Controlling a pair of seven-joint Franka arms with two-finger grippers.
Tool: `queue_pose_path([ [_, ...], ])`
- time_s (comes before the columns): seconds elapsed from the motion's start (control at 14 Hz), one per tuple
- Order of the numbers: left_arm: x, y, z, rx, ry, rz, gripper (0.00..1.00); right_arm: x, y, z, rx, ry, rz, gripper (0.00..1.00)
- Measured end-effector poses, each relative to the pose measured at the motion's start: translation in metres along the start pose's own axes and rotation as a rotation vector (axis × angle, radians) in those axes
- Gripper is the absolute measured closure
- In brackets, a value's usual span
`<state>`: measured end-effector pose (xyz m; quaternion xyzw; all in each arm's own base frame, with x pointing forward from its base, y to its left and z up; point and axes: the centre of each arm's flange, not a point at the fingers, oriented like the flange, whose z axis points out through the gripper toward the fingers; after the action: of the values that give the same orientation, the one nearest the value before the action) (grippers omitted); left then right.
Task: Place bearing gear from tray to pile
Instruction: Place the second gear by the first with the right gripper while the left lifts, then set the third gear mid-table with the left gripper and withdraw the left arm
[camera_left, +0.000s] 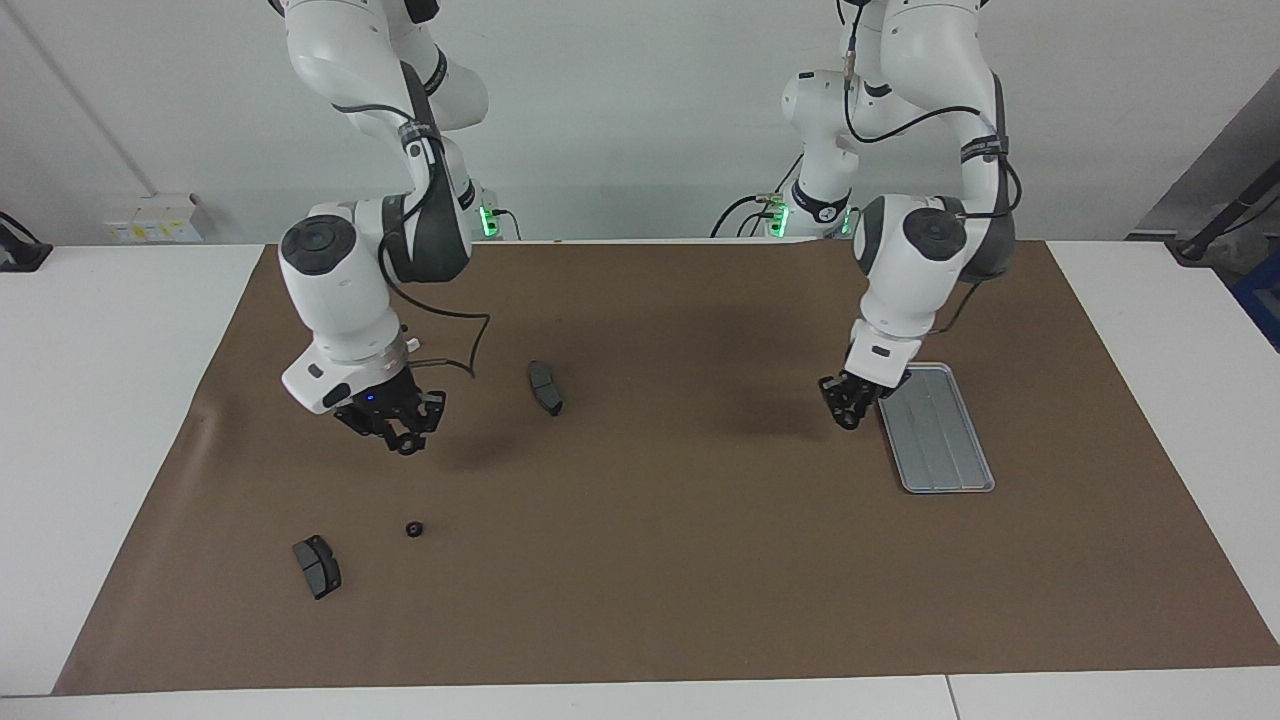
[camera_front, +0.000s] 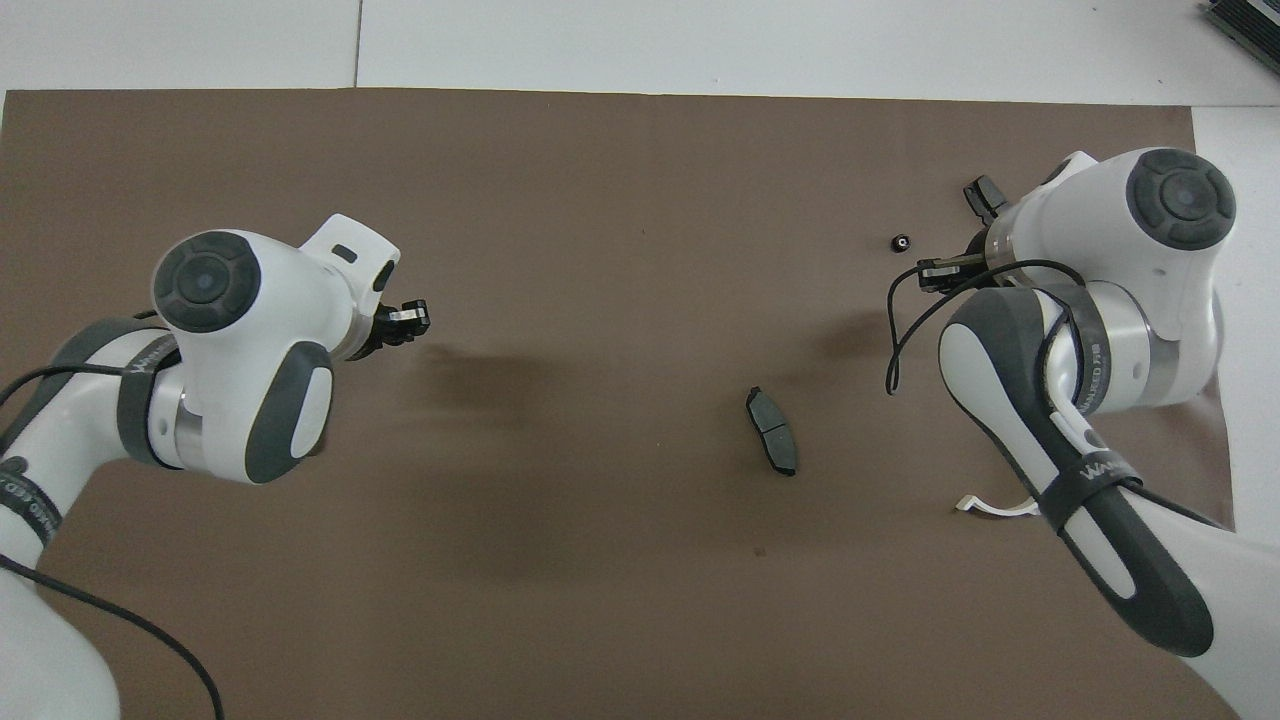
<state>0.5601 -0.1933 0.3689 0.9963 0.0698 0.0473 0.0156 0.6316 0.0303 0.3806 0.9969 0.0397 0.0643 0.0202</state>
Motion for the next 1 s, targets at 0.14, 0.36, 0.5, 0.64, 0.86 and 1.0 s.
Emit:
queue_pose_path([
  [0.14,-0.026,0.054,0.001,-0.021,0.012,0.075,0.66,-0.011,0.024,0.028,-0.002,0.008,-0.013,0.64],
  [0.36,-0.056,0.113,0.008,-0.087,0.06,0.161,0.66,-0.016,0.041,0.061,0.015,0.007,-0.021,0.64],
  [0.5,-0.072,0.145,0.024,-0.116,0.076,0.208,0.66,-0.018,0.051,0.08,0.034,0.013,-0.028,0.64],
  [0.64,-0.08,0.165,0.039,-0.122,0.072,0.236,0.66,-0.019,0.059,0.09,0.037,0.01,-0.041,0.64],
  [0.86,-0.093,0.184,0.043,-0.126,0.067,0.27,0.45,-0.019,0.064,0.089,0.034,0.011,-0.045,0.59],
  [1.0,-0.095,0.195,0.033,-0.129,0.067,0.287,0.22,-0.018,0.064,0.087,0.034,0.018,-0.045,0.35],
])
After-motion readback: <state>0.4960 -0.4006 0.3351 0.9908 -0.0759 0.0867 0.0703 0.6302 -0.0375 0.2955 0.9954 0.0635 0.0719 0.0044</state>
